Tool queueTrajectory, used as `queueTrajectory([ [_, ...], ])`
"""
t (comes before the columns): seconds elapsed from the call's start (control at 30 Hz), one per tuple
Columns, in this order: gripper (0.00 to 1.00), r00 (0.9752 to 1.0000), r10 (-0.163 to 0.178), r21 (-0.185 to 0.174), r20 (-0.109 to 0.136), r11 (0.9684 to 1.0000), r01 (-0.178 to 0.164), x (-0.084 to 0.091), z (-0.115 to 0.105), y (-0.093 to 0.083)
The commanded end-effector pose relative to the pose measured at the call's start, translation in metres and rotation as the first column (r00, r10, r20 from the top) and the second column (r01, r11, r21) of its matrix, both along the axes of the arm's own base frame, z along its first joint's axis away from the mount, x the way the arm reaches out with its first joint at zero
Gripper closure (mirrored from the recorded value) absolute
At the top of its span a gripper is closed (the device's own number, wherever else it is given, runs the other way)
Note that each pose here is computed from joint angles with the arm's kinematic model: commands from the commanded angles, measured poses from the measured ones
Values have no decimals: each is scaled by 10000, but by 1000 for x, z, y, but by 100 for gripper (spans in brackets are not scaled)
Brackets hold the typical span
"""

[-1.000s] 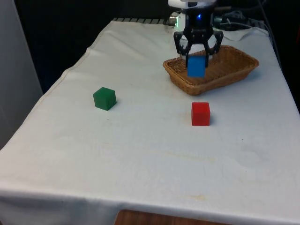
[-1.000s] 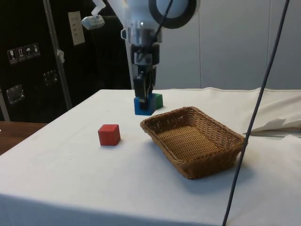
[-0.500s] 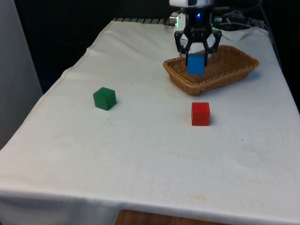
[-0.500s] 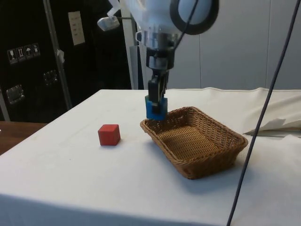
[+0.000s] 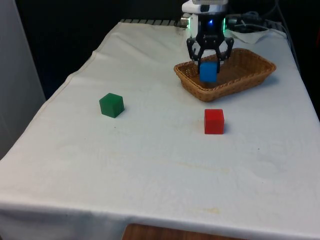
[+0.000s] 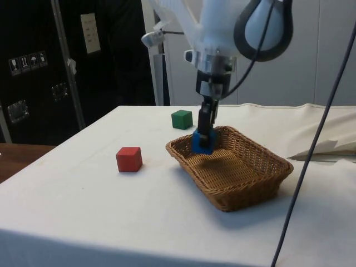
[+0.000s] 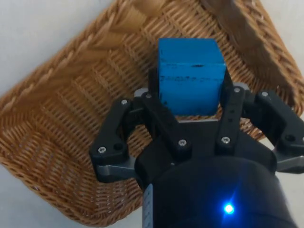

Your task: Pick up the blue cube and place it into the basket.

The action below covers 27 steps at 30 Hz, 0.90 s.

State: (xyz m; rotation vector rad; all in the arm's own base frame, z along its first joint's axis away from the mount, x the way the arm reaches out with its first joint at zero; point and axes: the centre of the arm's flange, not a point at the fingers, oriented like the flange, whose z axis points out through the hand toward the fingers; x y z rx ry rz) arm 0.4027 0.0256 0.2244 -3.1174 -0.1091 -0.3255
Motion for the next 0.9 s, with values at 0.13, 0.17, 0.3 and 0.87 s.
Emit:
queueTrajectory([
  [0.13, 95, 9998, -16, 43, 198, 10000, 15, -15, -10, 1],
  [0.17, 95, 9998, -17, 40, 198, 10000, 16, -17, -12, 0],
  [0.3, 95, 9997, -28, 33, 228, 10000, 27, -27, -21, -1],
  [0.87, 62, 9998, -39, 18, 219, 10000, 38, -32, -27, -3],
])
